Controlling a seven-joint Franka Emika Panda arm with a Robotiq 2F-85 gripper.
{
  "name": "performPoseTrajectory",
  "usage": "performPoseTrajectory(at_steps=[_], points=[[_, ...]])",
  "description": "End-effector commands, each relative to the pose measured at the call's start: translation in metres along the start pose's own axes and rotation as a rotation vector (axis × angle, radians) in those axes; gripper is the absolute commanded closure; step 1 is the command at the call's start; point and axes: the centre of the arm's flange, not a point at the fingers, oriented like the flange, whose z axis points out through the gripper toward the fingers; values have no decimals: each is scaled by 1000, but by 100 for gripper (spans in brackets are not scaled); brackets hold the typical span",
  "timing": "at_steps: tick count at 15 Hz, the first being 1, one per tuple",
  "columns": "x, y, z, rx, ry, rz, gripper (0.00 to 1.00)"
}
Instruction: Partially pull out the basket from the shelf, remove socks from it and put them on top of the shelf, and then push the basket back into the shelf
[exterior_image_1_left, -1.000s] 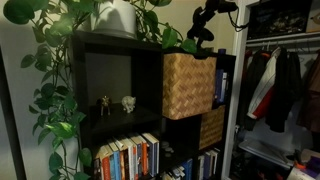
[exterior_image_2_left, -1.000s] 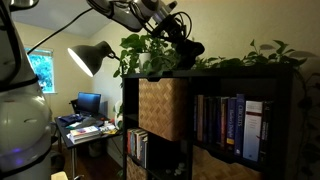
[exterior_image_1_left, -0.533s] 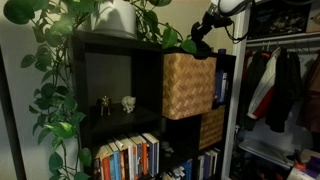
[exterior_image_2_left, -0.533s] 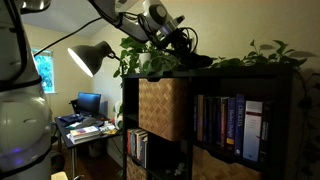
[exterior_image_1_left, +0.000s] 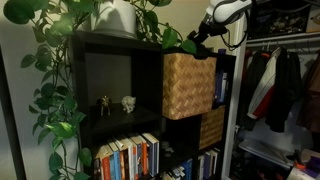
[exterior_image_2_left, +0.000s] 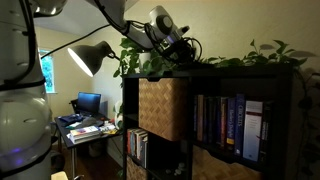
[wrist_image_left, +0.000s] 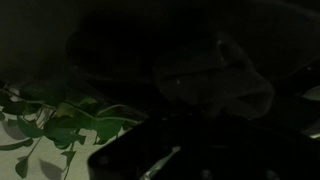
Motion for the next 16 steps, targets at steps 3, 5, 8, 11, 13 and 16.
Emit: performPoseTrajectory(at_steps=[3,5,8,11,13,16], points=[[14,-1,-19,7,-9,-13,55],[18,0,-27,13,-23,-13,42],[20,-2,-37,27,-60,-10,23],[23,-4,-50,32,-101,-12,5],[25,-5,-60,32,-112,-21,0],[25,-7,-78,49,-139,-35,0]])
